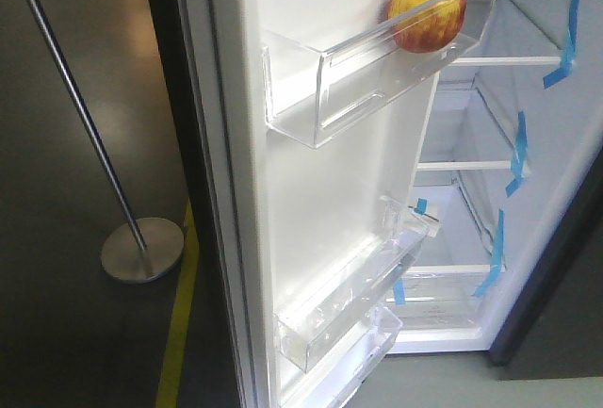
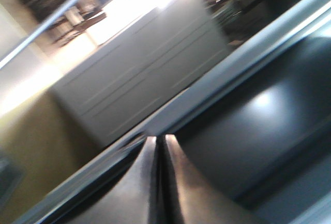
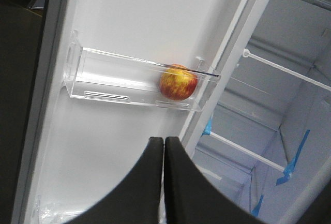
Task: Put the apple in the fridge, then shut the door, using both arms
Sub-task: 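Withdraw the right gripper up and away from the door bin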
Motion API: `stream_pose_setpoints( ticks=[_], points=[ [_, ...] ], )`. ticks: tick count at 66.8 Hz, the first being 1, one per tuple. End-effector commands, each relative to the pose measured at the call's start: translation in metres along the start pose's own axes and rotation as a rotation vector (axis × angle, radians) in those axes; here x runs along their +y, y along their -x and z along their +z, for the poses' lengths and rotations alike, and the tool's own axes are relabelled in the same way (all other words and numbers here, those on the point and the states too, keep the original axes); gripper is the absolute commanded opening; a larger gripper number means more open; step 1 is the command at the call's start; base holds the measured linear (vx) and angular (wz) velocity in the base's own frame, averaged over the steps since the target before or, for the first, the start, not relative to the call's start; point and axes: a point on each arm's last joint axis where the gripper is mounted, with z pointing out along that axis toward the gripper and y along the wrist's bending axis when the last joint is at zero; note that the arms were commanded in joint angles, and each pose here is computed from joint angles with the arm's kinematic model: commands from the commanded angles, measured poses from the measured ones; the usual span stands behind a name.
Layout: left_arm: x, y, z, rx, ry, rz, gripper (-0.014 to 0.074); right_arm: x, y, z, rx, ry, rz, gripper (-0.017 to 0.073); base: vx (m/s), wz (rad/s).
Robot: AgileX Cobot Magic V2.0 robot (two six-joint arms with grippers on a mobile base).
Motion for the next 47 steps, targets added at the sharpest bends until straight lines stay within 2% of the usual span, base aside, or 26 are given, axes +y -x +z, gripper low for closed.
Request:
stream_pose_setpoints(
  ticks=[1,15,31,37,47],
  points=[
    [-0.033,0.02,-0.002,-0.061,-0.095,0.012,0.0014,-0.006,0.011,0.003,-0.071,-0.037,0.008,-0.0004,0.0,0.0],
    [-0.073,0.038,0.004,-0.022,-0.129,0.014,0.0109,-0.007,0.012,0.003,-0.084,-0.045,0.002,-0.0003,0.0,0.0],
    [-0.122,0.06,0.026,0.032,-0.135,0.02,0.0353,-0.007,0.012,0.003,-0.085,-0.045,0.001,-0.0003,0.0,0.0],
    [-0.138,0.068,0.039,0.054,-0.129,0.021,0.0418,-0.007,0.012,0.003,-0.087,-0.047,0.0,-0.0003,0.0,0.0],
    [-0.161,0.073,0.079,0.163,-0.068,0.026,0.0431,-0.007,0.012,0.003,-0.089,-0.048,-0.003,-0.0003,0.0,0.0]
  ],
)
